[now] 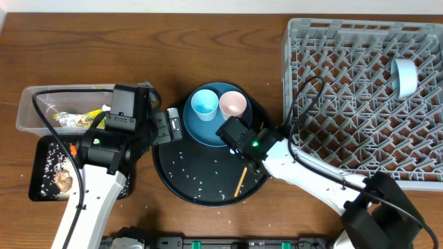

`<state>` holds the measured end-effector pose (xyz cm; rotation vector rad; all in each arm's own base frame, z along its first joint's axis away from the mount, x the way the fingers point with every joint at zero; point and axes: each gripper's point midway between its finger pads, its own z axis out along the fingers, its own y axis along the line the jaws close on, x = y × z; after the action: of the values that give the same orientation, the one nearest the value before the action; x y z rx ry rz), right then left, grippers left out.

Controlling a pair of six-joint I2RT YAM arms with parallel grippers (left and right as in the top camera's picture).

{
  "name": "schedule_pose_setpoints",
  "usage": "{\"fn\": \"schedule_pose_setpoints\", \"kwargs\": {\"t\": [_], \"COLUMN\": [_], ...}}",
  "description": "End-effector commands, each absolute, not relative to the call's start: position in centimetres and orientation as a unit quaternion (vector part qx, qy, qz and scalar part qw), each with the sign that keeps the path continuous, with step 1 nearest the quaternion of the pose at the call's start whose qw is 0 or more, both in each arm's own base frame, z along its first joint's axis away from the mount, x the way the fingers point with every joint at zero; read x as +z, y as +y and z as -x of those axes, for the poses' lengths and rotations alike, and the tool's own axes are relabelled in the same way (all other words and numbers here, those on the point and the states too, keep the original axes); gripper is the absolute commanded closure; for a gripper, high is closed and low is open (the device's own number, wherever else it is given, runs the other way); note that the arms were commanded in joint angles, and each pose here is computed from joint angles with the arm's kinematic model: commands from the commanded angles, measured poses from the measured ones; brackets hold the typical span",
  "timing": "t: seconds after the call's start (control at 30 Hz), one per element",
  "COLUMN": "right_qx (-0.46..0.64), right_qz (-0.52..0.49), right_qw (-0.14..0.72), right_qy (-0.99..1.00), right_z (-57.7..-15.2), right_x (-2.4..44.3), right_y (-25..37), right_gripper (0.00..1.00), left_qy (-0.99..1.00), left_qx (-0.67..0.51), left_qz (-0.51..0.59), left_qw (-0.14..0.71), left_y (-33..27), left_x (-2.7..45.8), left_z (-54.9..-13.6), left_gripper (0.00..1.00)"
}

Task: Sort waste into correct bins and load items into the dishwasher rack

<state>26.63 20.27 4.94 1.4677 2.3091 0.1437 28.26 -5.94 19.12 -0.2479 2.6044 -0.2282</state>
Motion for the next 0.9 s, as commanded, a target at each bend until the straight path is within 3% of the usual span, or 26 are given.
{"fn": "schedule_pose_setpoints", "kwargs": {"t": [0.0, 0.87], "right_qx": [0.041, 0.038], "right_qz": [-0.548, -0.569], "right_qw": [0.218, 0.247], "right_qy": [0.806, 0.784], "right_z": [-26.9, -29.0], "right_x": [4.5, 1.6], "right_y": [19.6, 19.2], "right_gripper": [0.62, 0.57], "left_qy": [0.957, 0.957], "left_qx": [-0.079, -0.079], "left_qz": [0.099, 0.099], "left_qw": [0.261, 0.261], "left_y": [-5.6, -5.6], "left_x": [19.5, 19.5], "left_z": [-28.4, -28.4], "left_gripper": [0.02, 0.02]}}
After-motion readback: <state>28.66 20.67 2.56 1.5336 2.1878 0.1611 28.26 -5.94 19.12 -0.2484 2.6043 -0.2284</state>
